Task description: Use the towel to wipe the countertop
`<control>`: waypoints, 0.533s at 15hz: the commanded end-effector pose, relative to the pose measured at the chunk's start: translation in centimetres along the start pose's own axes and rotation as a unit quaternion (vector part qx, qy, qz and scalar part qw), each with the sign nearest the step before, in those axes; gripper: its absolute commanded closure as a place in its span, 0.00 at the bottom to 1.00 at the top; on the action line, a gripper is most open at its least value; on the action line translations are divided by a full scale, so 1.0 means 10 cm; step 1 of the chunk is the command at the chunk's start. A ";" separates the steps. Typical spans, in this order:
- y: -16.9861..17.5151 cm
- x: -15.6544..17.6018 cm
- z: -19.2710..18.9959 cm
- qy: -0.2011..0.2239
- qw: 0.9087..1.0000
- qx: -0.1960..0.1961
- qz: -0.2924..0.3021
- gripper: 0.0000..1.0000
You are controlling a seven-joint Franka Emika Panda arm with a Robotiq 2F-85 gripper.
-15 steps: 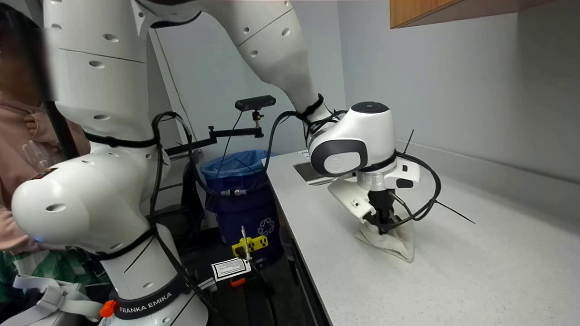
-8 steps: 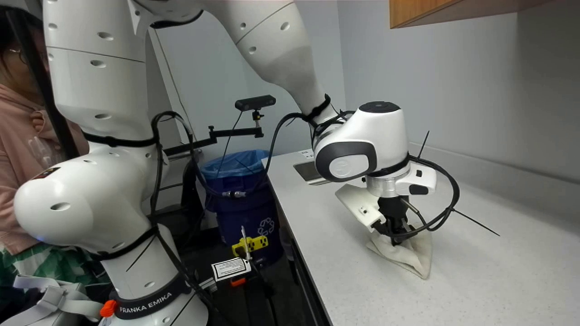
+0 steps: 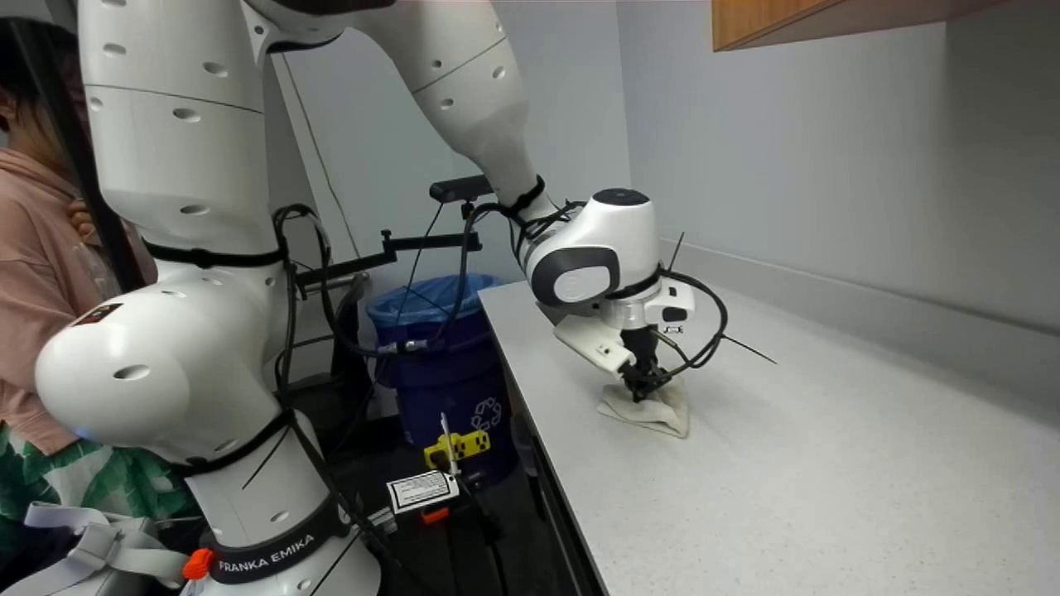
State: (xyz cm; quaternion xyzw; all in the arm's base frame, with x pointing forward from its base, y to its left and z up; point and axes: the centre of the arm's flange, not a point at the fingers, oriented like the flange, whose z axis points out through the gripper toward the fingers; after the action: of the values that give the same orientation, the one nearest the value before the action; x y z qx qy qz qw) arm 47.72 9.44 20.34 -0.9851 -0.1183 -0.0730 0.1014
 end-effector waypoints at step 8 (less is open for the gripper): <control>-0.68 -0.07 0.20 -0.064 0.991 0.052 -0.103 0.99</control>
State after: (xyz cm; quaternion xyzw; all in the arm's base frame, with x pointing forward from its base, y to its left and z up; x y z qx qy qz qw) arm 44.39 18.50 20.13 -0.9626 -0.2222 -0.0179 0.1538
